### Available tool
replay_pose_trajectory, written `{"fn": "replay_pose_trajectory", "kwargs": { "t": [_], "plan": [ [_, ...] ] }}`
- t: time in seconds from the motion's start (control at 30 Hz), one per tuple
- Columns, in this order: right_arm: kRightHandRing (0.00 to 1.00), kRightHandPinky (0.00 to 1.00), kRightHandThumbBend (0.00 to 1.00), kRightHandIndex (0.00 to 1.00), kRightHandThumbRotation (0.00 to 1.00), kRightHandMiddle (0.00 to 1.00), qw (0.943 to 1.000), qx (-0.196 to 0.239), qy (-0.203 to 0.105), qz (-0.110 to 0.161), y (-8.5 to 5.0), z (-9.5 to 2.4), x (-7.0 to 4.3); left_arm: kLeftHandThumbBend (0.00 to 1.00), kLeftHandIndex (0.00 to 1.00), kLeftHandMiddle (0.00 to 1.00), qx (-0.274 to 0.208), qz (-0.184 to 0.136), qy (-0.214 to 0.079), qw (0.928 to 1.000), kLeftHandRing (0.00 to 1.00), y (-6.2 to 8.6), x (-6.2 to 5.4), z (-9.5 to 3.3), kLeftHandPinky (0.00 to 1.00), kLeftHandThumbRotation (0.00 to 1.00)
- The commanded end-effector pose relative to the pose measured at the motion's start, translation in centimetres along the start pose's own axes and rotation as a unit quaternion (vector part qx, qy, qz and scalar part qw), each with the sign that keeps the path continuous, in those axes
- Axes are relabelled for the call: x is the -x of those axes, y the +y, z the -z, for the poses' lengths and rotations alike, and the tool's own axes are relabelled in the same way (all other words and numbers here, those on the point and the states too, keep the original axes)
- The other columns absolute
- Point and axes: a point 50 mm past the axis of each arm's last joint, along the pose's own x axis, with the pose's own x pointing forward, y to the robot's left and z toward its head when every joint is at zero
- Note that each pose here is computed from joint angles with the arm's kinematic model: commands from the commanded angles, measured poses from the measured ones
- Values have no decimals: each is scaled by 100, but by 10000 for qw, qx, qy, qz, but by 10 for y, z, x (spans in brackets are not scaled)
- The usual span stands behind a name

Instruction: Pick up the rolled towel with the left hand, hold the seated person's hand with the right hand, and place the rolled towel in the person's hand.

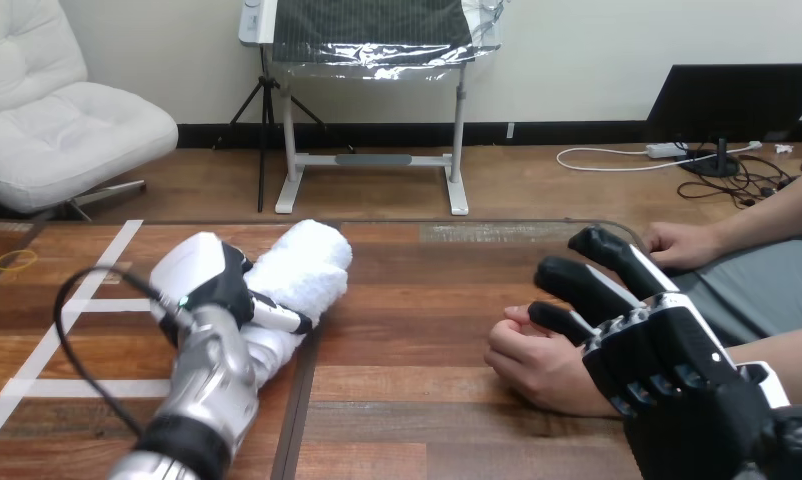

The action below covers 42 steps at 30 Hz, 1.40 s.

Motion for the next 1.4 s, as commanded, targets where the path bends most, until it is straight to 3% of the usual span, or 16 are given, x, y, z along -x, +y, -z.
{"fn": "replay_pose_trajectory", "kwargs": {
  "t": [0.0,0.17,0.27,0.37,0.53,0.67,0.8,1.03,1.17,1.27,1.37],
  "plan": [
    [87,81,72,89,100,85,9980,625,-133,-2,-10,-6,-6,71,42,23,1287,-1235,-1191,9767,14,49,15,-32,9,0],
    [90,85,72,92,100,89,9972,737,-72,-114,-15,-5,-8,68,42,31,1630,-1412,-1487,9651,22,54,27,-31,15,0],
    [90,86,71,92,100,90,9967,810,-15,-76,-19,-3,-8,67,42,33,2036,-1492,-1660,9533,25,57,35,-31,17,0],
    [90,86,70,92,100,90,9945,1046,26,-45,-23,-2,-9,66,43,36,2245,-1496,-1762,9467,27,59,42,-30,20,0],
    [89,86,73,92,100,89,9885,1492,260,7,-30,-1,-11,64,44,38,2677,-1499,-2079,9288,30,62,55,-29,23,0],
    [88,87,77,91,100,89,9838,1752,391,15,-35,-1,-13,64,44,39,2776,-1517,-2237,9219,31,64,63,-28,25,0],
    [88,88,80,91,100,89,9796,1960,430,-60,-41,0,-17,64,44,38,3003,-1514,-2494,9081,32,67,73,-28,25,0],
    [89,90,78,90,98,88,9729,2274,416,-105,-50,0,-23,63,43,37,3209,-1538,-2865,8895,30,69,86,-27,25,0],
    [89,90,76,90,96,88,9684,2452,400,-211,-54,0,-26,63,43,36,3239,-1555,-3012,8833,30,69,93,-26,25,0],
    [90,91,77,90,94,89,9700,2385,412,-204,-57,1,-29,62,43,36,3258,-1561,-3151,8776,30,69,99,-25,25,0],
    [89,91,78,90,93,88,9669,2513,371,-237,-61,0,-32,61,42,36,3337,-1565,-3286,8696,30,69,105,-25,25,0]
  ]
}}
